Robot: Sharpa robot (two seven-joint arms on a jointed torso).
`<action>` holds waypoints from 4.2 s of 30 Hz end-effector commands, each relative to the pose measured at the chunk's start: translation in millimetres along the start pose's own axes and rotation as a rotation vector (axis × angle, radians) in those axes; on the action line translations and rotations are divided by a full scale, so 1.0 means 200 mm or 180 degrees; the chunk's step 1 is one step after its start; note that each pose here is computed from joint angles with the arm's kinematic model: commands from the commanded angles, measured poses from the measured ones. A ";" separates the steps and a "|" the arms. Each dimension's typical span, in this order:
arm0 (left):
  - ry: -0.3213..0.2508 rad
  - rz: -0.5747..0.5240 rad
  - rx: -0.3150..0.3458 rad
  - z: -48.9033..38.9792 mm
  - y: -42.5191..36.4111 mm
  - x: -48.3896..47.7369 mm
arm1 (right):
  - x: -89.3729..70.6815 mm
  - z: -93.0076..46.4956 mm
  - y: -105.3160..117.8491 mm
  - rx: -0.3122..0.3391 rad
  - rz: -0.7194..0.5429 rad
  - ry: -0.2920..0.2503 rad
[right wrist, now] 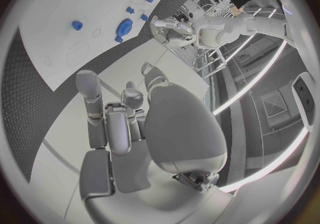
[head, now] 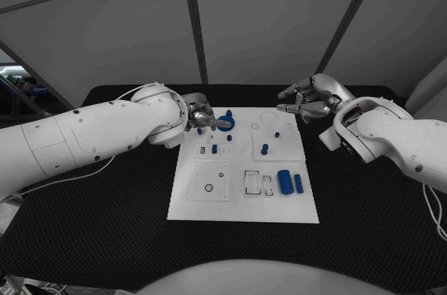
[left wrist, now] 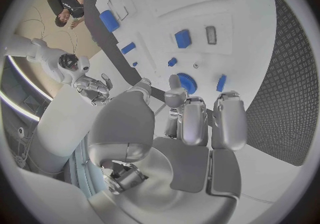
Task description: Assemble the parts on the task board
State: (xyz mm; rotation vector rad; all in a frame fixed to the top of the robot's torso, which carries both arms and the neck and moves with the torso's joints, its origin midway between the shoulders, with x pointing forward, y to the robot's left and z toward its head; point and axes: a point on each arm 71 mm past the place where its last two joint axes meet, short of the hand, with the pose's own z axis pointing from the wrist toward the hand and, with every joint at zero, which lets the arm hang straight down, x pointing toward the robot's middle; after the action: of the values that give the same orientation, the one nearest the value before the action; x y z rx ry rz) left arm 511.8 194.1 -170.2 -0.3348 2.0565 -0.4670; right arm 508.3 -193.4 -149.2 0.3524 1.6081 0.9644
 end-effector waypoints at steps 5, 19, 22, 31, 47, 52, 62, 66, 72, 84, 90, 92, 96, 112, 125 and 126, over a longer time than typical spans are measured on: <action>0.0110 -0.0026 0.0006 0.000 0.018 -0.178 | 0.00 0.01 0.00 -0.0019 0.0003 0.0009; 0.0309 0.0126 -0.0416 0.138 0.167 -0.320 | 0.00 0.01 0.01 -0.0022 0.0005 0.0013; 0.0384 0.0180 -0.0501 0.161 0.194 -0.306 | 0.00 0.01 0.01 -0.0026 0.0006 0.0017; 0.0511 0.0214 -0.0593 0.214 0.229 -0.237 | 0.01 0.01 0.02 -0.0043 0.0012 0.0039; 0.0553 0.0217 -0.0620 0.233 0.234 -0.200 | 0.02 0.01 0.02 -0.0042 0.0013 0.0042; 0.0564 0.0235 -0.0647 0.235 0.243 -0.201 | 0.02 0.01 0.02 -0.0041 0.0013 0.0042; 0.0619 0.0271 -0.0641 0.242 0.234 -0.187 | 0.02 0.01 0.02 -0.0045 0.0014 0.0046; 0.0633 0.0276 -0.0643 0.245 0.234 -0.181 | 0.02 0.01 0.02 -0.0045 0.0014 0.0046; 0.0627 0.0270 -0.0644 0.248 0.234 -0.179 | 0.02 0.01 0.02 -0.0044 0.0013 0.0043; 0.0644 0.0275 -0.0640 0.251 0.233 -0.173 | 0.02 0.01 0.02 -0.0043 0.0013 0.0044; 0.0658 0.0276 -0.0632 0.251 0.232 -0.172 | 0.02 0.01 0.02 -0.0045 0.0014 0.0045; 0.0664 0.0278 -0.0631 0.251 0.231 -0.170 | 0.02 0.01 0.02 -0.0045 0.0014 0.0045; 0.0685 0.0287 -0.0627 0.253 0.228 -0.166 | 0.02 0.01 0.02 -0.0047 0.0014 0.0046; 0.0722 0.0302 -0.0624 0.254 0.226 -0.160 | 0.02 0.01 0.02 -0.0053 0.0016 0.0047; 0.0708 0.0225 -0.0595 0.257 0.223 -0.158 | 0.02 0.01 0.02 -0.0053 0.0015 0.0045; 0.0705 0.0213 -0.0592 0.257 0.223 -0.158 | 0.02 0.01 0.02 -0.0052 0.0015 0.0045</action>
State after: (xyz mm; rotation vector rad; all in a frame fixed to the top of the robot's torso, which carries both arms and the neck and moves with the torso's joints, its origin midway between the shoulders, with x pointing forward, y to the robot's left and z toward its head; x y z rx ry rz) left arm 570.2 238.1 -189.2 -0.3299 2.3247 -0.2660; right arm 508.6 -188.6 -149.7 0.3461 1.6146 0.9740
